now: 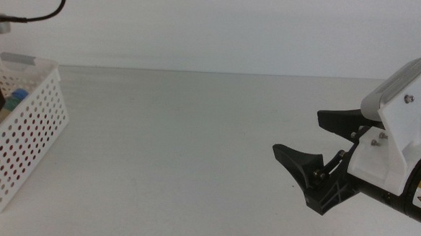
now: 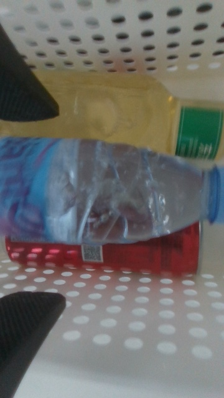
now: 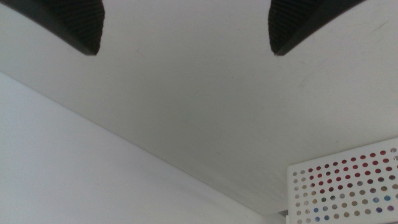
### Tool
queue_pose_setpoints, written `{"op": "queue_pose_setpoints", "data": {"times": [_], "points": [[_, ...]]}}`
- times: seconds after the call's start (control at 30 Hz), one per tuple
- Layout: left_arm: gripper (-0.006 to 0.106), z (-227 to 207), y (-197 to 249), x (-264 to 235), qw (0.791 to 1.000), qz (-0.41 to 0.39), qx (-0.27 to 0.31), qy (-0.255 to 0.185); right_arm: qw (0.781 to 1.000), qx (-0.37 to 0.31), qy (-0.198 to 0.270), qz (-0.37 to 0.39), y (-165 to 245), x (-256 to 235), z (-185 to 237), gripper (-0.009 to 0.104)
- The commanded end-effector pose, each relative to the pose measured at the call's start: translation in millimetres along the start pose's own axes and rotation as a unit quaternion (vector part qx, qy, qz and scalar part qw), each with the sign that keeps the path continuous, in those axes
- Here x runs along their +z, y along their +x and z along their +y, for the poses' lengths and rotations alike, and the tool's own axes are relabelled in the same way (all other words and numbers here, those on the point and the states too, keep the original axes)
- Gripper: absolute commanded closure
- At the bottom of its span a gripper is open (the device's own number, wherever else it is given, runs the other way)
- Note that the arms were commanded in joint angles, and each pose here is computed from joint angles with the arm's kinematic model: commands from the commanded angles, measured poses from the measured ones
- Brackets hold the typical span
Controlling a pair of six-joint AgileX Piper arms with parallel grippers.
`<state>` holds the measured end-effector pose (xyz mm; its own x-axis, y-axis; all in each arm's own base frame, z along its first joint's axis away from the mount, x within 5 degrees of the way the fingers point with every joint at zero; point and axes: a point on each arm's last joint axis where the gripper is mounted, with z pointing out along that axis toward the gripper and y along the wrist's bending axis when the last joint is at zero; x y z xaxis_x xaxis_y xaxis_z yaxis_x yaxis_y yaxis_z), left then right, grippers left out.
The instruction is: Use arms to grab the bottles and put them into the dustbin to the left of the table.
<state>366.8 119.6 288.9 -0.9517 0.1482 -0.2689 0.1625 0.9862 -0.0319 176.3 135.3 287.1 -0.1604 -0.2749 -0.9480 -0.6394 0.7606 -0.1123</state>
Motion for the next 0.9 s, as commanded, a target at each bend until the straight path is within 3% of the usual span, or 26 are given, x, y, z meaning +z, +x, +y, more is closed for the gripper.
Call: {"op": "queue_pose_setpoints", "data": {"times": [0.0,0.2,0.37,0.87], "points": [[0.01,-15.8,5.0,-43.4,1.0,-0.024,0.003,0.004,0.998,-0.01,0.0,-0.055,-16.7,-4.6,-0.6,0.019],[0.01,-49.7,0.6,-83.4,0.994,-0.104,0.029,-0.011,0.998,-0.01,0.0,-0.055,-16.7,-4.6,-0.6,0.019],[0.01,-90.4,-3.5,-108.8,0.985,-0.164,0.058,0.012,0.998,-0.01,0.0,-0.055,-16.7,-4.6,-0.6,0.019],[0.01,-185.4,44.5,-118.9,0.927,-0.349,0.137,0.027,0.998,-0.01,0.0,-0.055,-16.7,-4.6,-0.6,0.019]]}}
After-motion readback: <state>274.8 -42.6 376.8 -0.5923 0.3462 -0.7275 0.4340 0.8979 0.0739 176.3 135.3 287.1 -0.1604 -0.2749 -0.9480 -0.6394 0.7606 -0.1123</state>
